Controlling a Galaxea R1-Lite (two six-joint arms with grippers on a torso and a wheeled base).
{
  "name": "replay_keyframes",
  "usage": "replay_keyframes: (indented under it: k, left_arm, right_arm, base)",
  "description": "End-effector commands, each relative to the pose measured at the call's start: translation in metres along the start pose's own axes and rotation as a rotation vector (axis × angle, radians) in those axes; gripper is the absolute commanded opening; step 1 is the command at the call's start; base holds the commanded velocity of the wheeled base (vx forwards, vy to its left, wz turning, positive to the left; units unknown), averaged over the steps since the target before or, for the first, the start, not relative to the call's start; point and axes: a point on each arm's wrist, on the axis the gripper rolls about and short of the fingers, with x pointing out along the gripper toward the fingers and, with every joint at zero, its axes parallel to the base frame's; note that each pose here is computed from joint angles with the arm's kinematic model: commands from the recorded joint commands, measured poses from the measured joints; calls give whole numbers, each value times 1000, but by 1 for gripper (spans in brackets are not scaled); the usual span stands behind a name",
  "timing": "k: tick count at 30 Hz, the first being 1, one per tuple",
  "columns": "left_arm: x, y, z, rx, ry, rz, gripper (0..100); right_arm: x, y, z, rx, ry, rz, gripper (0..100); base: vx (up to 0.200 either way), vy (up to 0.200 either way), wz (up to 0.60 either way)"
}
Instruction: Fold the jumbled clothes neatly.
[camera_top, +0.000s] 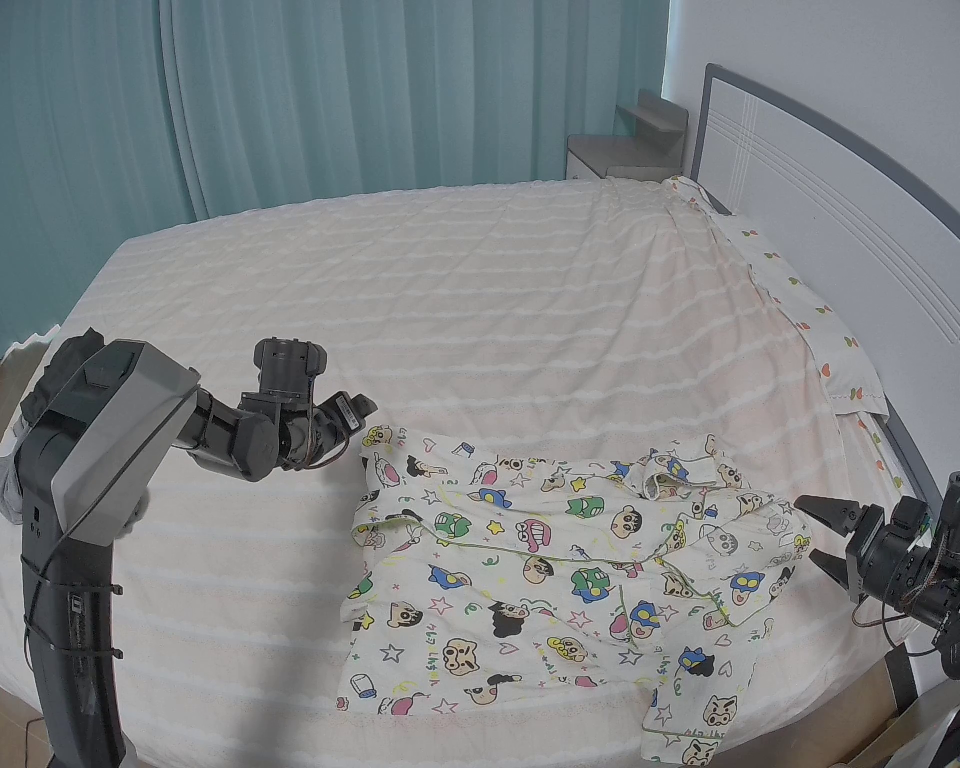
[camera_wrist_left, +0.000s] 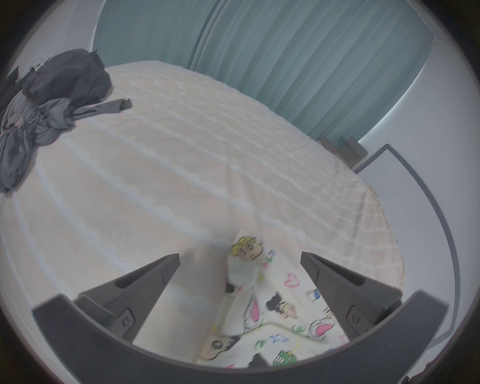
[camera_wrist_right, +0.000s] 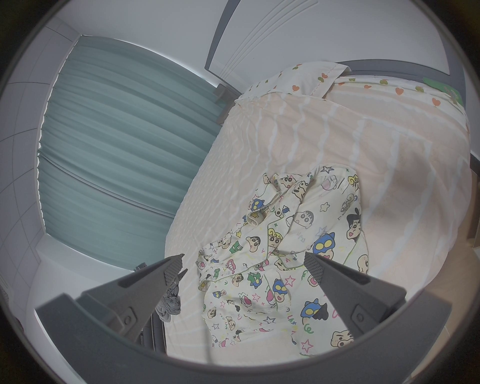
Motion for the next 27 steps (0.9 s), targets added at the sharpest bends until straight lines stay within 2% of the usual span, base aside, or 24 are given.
replay_keyframes:
  k: [1,5,8,12,18,27]
  left_arm:
    - [-57,1,-42,-32,157,33,100]
    - [-78,-13,-58,-201,204,39,100]
    - [-101,-22,-70,-261,258,28,100]
    - [-117,-27,-85,-285,321,4,100]
    - [-123,-21,-92,-320,344,28,100]
    - [-106,-12,-107,-309,362,80,100]
  right_arm:
    - [0,0,0,-1,-2,3,100]
    - [0,1,1,-3,-4,6,100]
    - [0,1,0,-2,-3,5,100]
    - [0,1,1,-3,-4,6,100]
    - [0,1,1,-3,-5,7,100]
    - [0,1,1,-4,-5,9,100]
  base:
    - [0,0,0]
    - [0,0,0]
    - [0,0,0]
    - [0,0,0]
    - [0,0,0]
    - [0,0,0]
